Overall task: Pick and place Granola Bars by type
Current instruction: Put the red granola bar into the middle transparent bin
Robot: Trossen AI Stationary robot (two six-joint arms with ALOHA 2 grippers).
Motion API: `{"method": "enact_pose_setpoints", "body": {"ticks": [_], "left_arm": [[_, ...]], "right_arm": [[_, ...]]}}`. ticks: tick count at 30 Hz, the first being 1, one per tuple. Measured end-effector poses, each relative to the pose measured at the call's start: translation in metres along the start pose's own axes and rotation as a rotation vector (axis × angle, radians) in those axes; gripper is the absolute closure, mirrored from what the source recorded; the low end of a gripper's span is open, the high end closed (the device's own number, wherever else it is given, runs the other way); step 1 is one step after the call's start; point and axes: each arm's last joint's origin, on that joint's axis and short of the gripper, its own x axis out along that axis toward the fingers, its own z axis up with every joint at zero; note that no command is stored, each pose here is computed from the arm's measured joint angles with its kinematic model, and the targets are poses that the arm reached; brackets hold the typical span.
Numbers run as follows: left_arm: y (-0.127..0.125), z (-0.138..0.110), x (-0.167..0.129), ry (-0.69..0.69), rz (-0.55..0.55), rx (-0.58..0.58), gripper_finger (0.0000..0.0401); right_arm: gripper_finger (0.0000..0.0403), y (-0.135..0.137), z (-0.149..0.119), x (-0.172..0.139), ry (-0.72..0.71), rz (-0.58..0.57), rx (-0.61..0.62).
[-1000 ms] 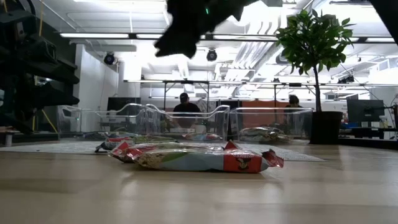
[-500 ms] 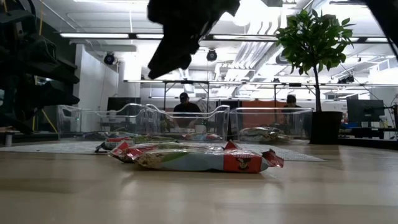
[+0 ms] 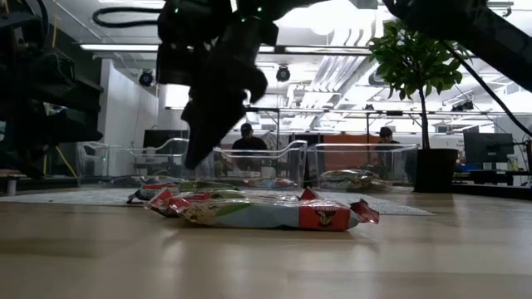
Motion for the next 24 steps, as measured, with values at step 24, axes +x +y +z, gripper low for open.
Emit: {"method": "enact_pose_setpoints", "body": {"ticks": [24], "left_arm": [[0.000,0.000,0.000,0.004,-0.005,-0.004,0.0195]], "right_arm": [[0.0237,-0.015,-0.008,0.011,-0.021,0.009,0.026]]}}
